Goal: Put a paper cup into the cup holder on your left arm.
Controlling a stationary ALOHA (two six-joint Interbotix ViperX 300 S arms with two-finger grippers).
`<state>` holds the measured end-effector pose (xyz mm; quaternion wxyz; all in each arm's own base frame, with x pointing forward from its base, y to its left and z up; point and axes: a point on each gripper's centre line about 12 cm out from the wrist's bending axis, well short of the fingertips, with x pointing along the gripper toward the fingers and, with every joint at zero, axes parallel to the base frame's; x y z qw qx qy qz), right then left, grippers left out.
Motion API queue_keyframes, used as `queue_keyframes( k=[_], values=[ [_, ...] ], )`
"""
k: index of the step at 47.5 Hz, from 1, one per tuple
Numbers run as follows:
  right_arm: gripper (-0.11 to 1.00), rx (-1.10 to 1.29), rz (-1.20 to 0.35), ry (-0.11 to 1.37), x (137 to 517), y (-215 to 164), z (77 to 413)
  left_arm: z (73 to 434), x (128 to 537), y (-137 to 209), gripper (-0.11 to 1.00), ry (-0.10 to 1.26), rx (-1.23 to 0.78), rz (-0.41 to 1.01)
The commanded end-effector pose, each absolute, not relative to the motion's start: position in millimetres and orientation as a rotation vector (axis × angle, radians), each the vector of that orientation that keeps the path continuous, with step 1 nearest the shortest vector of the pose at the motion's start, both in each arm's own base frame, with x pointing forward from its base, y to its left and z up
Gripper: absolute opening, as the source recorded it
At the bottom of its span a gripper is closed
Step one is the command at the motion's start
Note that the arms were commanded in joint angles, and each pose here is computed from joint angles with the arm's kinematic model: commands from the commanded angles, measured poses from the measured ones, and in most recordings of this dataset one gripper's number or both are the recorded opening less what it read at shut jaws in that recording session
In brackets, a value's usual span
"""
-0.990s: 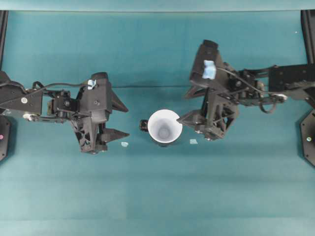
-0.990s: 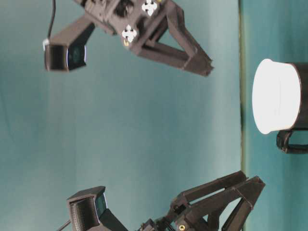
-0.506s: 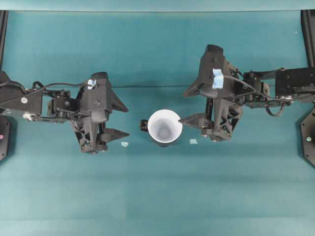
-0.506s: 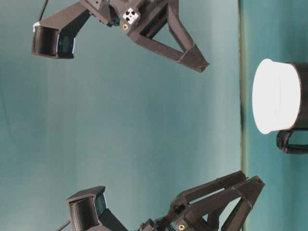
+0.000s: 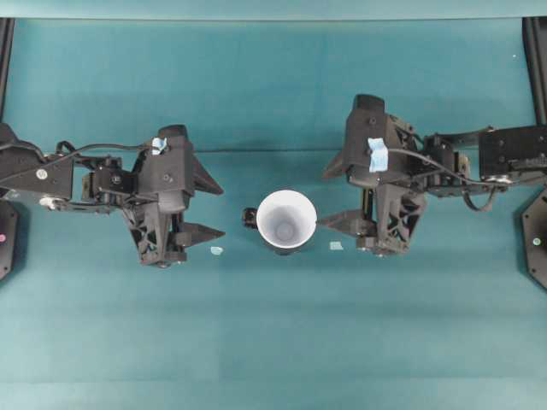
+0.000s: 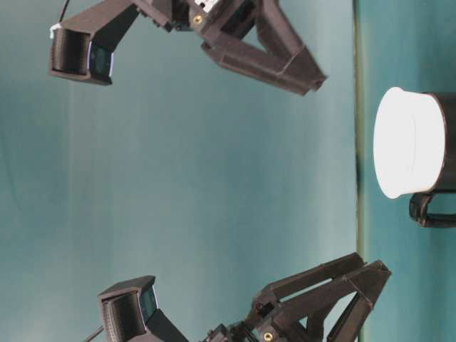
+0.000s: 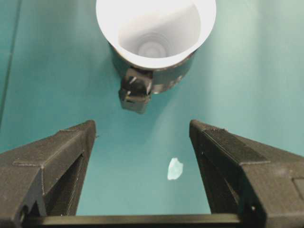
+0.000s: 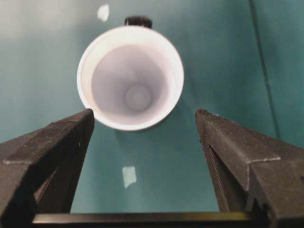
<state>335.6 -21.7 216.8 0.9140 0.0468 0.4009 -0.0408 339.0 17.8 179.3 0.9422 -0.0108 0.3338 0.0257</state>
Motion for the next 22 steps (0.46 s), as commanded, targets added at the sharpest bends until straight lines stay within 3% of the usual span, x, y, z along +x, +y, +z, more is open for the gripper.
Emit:
queue_keyframes(
  k=[1, 22],
  values=[
    [0.89, 0.087, -0.075, 0.8, 335.6, -19.6, 225.7, 187.3, 342.6, 18.0, 0.82, 0.655, -0.02, 0.052],
    [0.89, 0.086, -0.072, 0.802, 335.5, -18.6, 225.5, 188.4, 342.9, 18.5, 0.82, 0.652, -0.022, 0.054]
  ],
)
